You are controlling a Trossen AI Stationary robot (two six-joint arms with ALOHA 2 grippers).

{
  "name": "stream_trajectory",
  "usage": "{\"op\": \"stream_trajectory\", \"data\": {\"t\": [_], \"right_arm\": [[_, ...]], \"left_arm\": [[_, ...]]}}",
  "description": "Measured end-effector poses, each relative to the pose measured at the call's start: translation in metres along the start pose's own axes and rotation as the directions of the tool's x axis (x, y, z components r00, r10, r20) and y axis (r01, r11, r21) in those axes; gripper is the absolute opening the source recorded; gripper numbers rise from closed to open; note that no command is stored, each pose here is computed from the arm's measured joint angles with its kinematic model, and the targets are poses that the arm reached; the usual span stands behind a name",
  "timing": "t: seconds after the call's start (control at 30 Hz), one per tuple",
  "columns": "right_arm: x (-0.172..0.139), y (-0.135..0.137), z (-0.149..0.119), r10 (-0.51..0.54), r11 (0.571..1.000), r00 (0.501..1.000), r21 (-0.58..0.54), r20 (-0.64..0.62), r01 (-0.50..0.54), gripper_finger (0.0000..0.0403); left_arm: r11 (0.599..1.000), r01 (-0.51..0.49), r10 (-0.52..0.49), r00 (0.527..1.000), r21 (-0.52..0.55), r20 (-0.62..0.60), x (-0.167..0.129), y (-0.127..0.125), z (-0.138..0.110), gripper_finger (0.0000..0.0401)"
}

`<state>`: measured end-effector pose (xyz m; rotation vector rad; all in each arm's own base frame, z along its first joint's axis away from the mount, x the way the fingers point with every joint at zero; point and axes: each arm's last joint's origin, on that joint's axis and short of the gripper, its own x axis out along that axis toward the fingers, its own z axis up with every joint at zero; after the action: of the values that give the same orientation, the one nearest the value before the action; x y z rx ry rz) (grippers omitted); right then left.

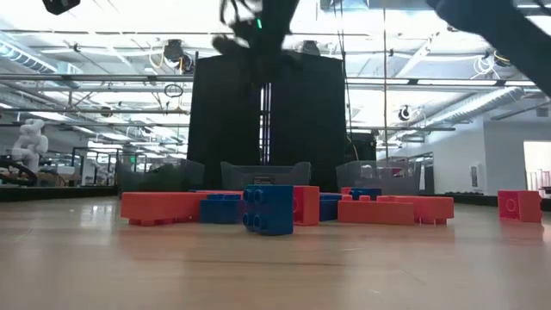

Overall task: Sort blocks
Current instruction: Put the blue game piece into the middle black bin

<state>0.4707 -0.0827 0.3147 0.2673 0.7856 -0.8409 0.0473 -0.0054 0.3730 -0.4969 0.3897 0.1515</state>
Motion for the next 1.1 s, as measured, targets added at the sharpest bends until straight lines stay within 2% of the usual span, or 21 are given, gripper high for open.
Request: {"op": "stream_trajectory", "data": {"t": [0.17,0.3,0.43,0.67,0.93,1.0,1.1], "right_arm": [[0.044,-0.079,0.037,-0.010,0.981,0.999,0.194,-0.030,0.016,0.0074],[0.070,-0.115,0.043,0.001,0.962,0.996,0.270,-0.087,0.023,0.0074],[0.089,-0.121,0.038,0.036,0.973,0.988,0.231,-0.147,-0.001,0.0074],[0.123,-0.109,0.017,0.111,0.989,0.957,0.121,-0.267,-0.081,0.0081],[0.135,-0.104,0.009,0.163,0.986,0.933,0.071,-0.321,-0.148,0.0261],[0.131,-0.105,0.010,0.175,0.985,0.929,0.049,-0.326,-0.168,0.0289],[0.114,-0.100,0.014,0.258,0.960,0.907,-0.017,-0.333,-0.280,0.0305]], "left_arm": [[0.999,-0.042,0.042,0.999,-0.004,0.032,0.000,0.001,0.001,0.0000],[0.996,-0.083,0.085,0.994,-0.032,0.064,0.000,0.002,0.002,0.0000],[0.993,-0.115,0.118,0.989,-0.035,0.088,0.000,0.003,0.003,0.0000],[0.987,-0.156,0.160,0.980,-0.041,0.119,0.000,0.004,0.004,0.0000],[0.982,-0.185,0.187,0.976,-0.027,0.109,0.005,0.002,0.004,0.0000],[0.978,-0.207,0.208,0.973,-0.015,0.096,0.007,0.003,0.003,0.0000],[0.976,-0.217,0.217,0.972,-0.008,0.086,0.009,0.002,0.002,0.0000]]}}
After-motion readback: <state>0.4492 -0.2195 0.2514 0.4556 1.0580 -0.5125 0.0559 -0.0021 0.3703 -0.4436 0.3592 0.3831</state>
